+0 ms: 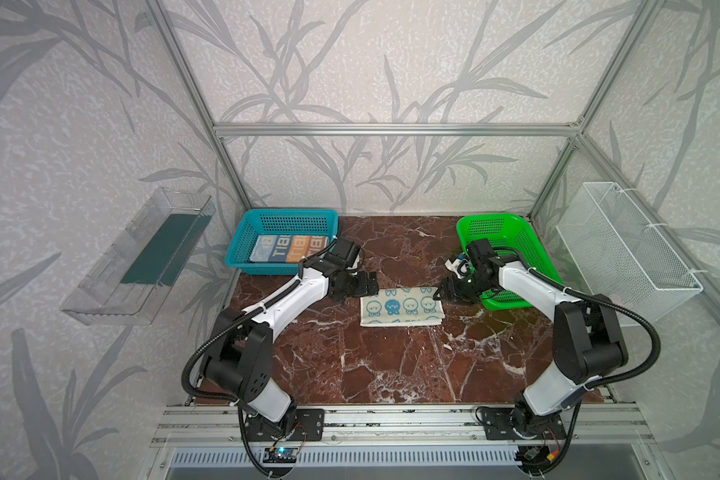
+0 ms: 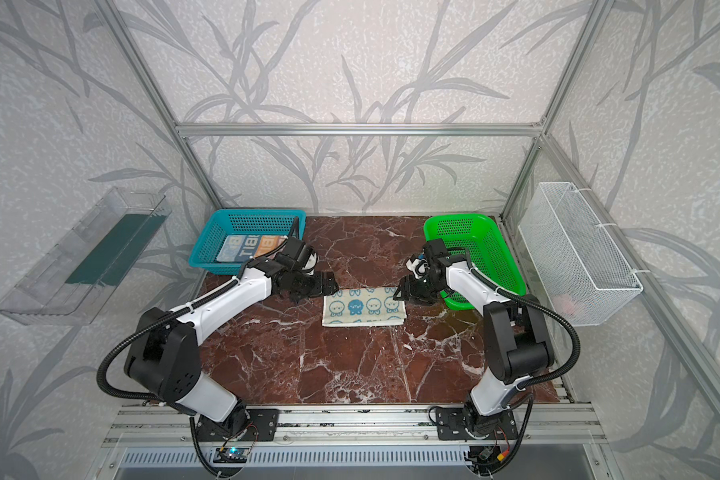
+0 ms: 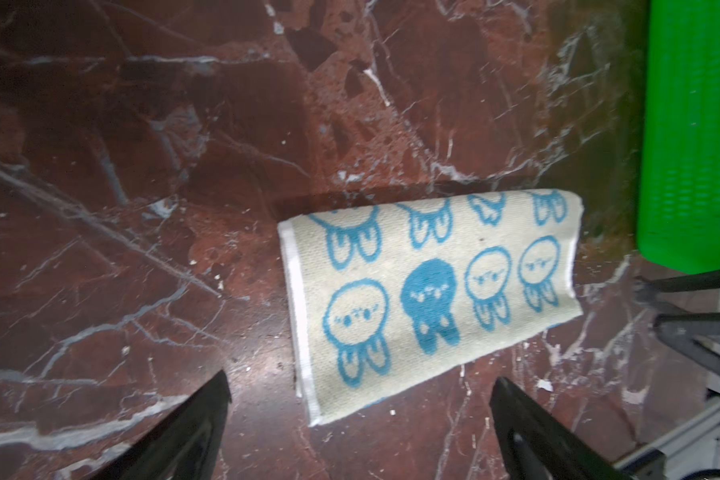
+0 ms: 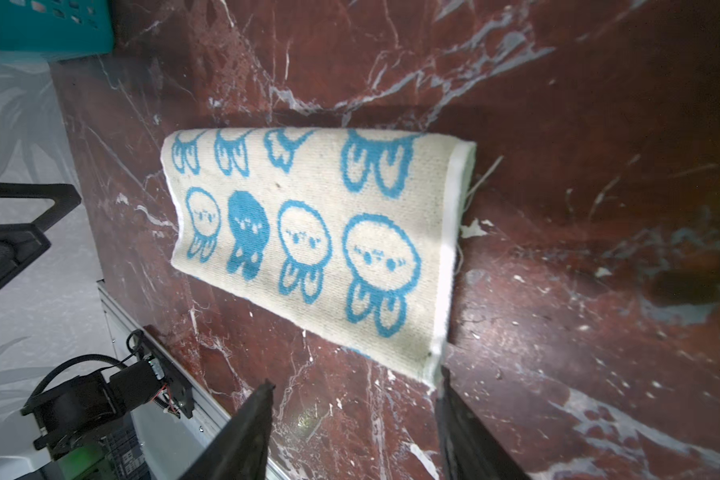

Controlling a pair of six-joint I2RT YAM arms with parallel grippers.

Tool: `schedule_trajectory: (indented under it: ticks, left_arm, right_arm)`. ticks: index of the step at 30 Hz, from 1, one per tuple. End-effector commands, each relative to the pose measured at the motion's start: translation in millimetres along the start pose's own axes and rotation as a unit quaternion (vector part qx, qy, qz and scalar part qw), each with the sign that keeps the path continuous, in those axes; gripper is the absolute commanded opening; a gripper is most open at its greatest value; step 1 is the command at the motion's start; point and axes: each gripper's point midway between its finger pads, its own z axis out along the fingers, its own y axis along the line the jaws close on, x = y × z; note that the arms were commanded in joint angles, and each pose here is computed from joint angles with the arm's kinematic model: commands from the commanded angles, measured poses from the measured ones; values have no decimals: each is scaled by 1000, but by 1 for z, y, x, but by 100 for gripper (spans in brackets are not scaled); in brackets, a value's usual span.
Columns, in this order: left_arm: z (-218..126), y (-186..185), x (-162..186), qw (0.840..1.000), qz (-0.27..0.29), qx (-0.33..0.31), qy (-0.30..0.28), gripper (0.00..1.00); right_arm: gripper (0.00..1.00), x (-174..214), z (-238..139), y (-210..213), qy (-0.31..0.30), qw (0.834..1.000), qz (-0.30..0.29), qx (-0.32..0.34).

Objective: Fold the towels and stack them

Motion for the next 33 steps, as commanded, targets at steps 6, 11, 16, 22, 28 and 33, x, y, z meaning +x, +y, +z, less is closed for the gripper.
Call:
schedule_trajectory:
  ticks: [6, 11, 16, 22, 28, 33]
  left_arm:
    - [40, -9, 36, 994, -79, 55, 44, 99]
    - [64, 13, 66, 991, -93, 33, 84, 99]
    - [52, 17, 56, 995, -54, 1, 80, 99]
    - [25, 22, 31, 997, 4, -51, 61, 99]
    - [43, 26, 46, 991, 16, -59, 120, 96]
    - [52, 39, 54, 985, 27, -88, 146, 93]
  right_arm:
    - [72, 24, 53, 16, 47, 998, 22, -32]
    - [79, 35, 64, 1, 64, 997, 27, -15]
    - [88, 30, 54, 9, 56, 998, 9, -17]
    - [99, 12, 22, 20, 27, 999, -12, -12]
    - [99, 10, 18, 3, 26, 1000, 2, 5]
    - [99, 15, 24, -6, 35, 999, 3, 13]
